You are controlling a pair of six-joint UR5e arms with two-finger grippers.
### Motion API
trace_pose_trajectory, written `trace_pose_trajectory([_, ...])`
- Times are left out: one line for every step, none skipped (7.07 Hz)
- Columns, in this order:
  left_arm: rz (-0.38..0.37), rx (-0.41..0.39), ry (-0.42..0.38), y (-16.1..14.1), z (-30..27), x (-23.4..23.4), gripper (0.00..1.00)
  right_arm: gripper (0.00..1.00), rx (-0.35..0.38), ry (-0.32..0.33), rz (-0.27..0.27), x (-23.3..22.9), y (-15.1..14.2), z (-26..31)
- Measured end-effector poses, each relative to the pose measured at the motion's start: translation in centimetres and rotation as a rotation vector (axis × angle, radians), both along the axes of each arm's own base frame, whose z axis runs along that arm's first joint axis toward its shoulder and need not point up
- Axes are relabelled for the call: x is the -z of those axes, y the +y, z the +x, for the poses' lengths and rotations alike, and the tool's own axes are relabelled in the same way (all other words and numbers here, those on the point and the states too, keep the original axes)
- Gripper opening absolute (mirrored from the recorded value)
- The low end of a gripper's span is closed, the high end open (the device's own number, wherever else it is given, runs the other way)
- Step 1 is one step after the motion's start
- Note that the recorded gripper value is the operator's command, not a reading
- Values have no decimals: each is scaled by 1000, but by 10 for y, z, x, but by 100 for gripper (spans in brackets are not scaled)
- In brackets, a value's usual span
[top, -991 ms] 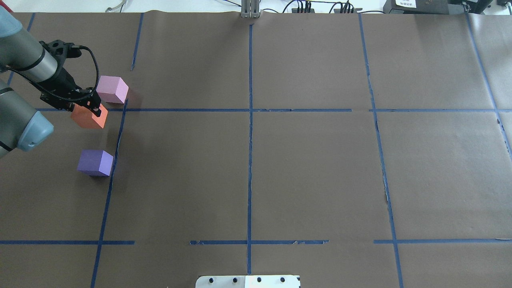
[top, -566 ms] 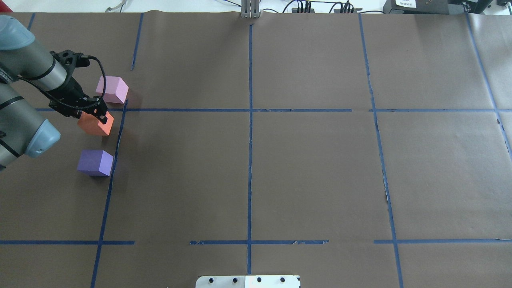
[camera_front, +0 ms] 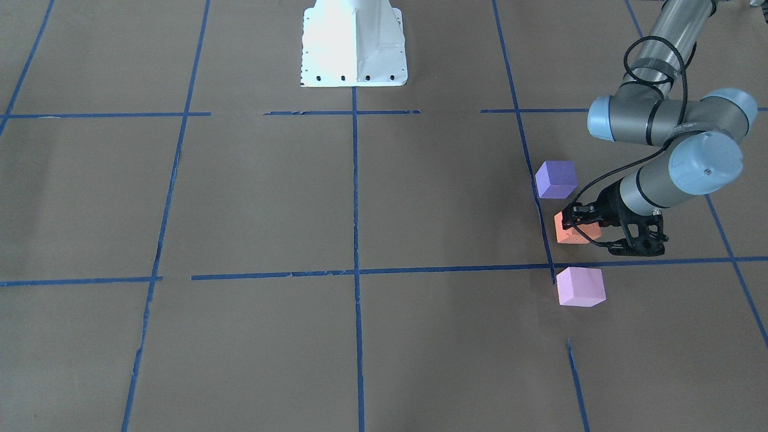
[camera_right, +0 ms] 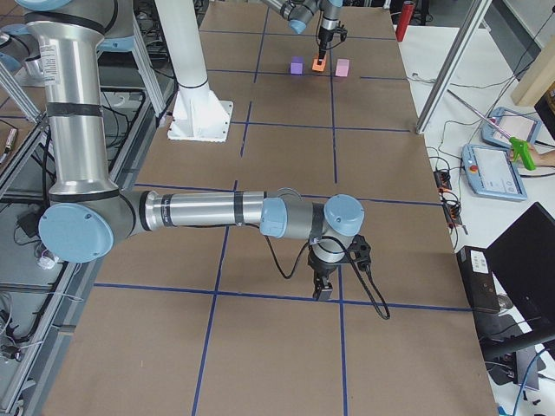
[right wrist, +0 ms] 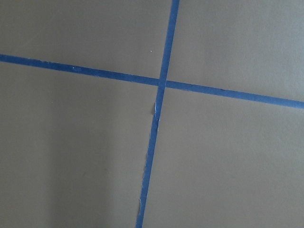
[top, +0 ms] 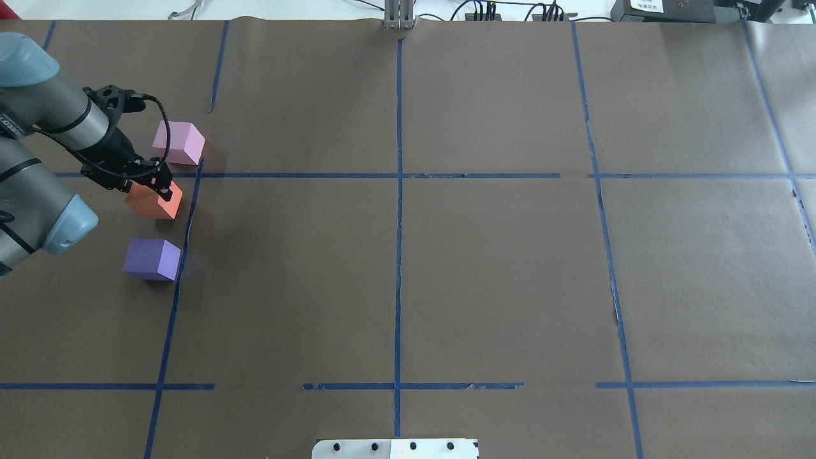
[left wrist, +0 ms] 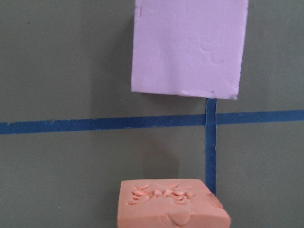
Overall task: Arrange blocks in a line
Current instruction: 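Lower the orange cube between the pink and purple cubes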
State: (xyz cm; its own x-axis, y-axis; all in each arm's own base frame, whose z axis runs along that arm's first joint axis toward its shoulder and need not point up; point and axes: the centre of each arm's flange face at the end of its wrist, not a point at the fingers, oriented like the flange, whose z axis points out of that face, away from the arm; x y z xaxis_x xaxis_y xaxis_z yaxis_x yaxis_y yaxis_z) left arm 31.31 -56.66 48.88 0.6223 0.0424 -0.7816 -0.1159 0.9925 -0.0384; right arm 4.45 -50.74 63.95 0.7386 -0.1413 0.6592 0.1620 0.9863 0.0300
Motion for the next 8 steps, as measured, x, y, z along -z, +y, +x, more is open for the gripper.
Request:
trace_pose_trajectory([2, 0, 2, 0, 1, 0, 2, 100, 0, 0, 0, 0, 0, 0])
trace_pose_trajectory([1, 1, 3, 0, 2, 1, 2, 100, 0, 0, 0, 0, 0, 0])
trace_pose_trajectory([-2, 0, 3, 1, 4, 1, 4, 100, 0, 0, 0, 0, 0, 0])
trace_pose_trajectory([-4, -4, 3, 3, 8, 2, 10, 100, 0, 0, 0, 0, 0, 0])
trace_pose_trajectory([-6, -7, 3, 5, 11, 2, 40, 100, 0, 0, 0, 0, 0, 0])
trace_pose_trajectory([-7, -9, 3, 5, 12, 2, 99, 100, 0, 0, 0, 0, 0, 0])
trace_pose_trajectory([-7, -10, 3, 6, 12, 1, 100, 100, 0, 0, 1, 0, 0, 0])
trace_pose_trajectory([-6, -11, 3, 6, 13, 1, 100, 100, 0, 0, 1, 0, 0, 0])
